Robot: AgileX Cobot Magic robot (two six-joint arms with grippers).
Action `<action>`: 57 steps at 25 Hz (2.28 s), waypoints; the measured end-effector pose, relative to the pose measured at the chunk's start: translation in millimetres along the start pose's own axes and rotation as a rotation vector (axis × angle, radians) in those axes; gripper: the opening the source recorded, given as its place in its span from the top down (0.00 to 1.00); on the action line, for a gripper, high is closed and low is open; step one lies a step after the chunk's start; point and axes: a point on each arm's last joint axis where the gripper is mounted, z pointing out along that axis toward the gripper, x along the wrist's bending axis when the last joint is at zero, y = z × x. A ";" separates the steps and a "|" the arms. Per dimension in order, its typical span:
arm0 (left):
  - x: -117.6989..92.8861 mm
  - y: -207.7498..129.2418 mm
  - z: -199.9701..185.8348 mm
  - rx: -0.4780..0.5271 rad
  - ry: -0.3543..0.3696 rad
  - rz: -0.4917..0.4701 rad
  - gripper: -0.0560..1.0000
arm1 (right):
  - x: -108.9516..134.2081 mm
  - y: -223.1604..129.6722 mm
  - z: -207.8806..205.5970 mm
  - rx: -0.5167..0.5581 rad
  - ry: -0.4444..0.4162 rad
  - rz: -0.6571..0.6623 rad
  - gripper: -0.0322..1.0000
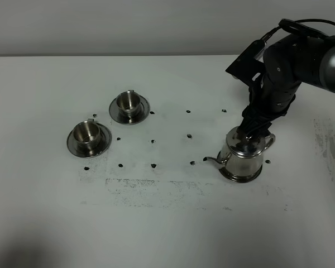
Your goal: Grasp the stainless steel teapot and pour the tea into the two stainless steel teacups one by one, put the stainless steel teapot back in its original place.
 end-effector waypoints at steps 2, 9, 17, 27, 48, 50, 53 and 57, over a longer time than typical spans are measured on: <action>0.0 0.0 0.0 0.000 0.000 0.000 0.43 | -3.2 -2.0 -5.3 0.008 -0.003 0.010 0.50; 0.0 0.0 0.0 0.000 0.000 0.000 0.43 | -13.2 -14.4 -11.9 0.083 0.007 0.067 0.50; 0.0 0.0 0.0 0.000 0.000 0.000 0.43 | -17.9 -14.4 -26.8 0.037 0.002 0.096 0.50; 0.0 0.0 0.0 0.000 0.000 0.000 0.43 | -15.3 -28.6 -51.8 -0.226 -0.033 0.188 0.50; 0.0 -0.1 0.0 0.001 0.000 0.000 0.43 | -2.5 -38.9 -15.8 -0.198 0.057 0.276 0.50; 0.0 -0.1 0.0 0.001 0.000 0.000 0.43 | -1.6 -40.7 -15.3 -0.177 0.064 0.275 0.50; 0.0 -0.1 0.0 0.001 0.000 0.000 0.43 | 0.2 -44.5 -14.8 -0.133 0.077 0.272 0.50; 0.0 -0.1 0.0 0.001 0.000 0.000 0.43 | 2.7 -49.8 -14.4 -0.071 0.096 0.269 0.50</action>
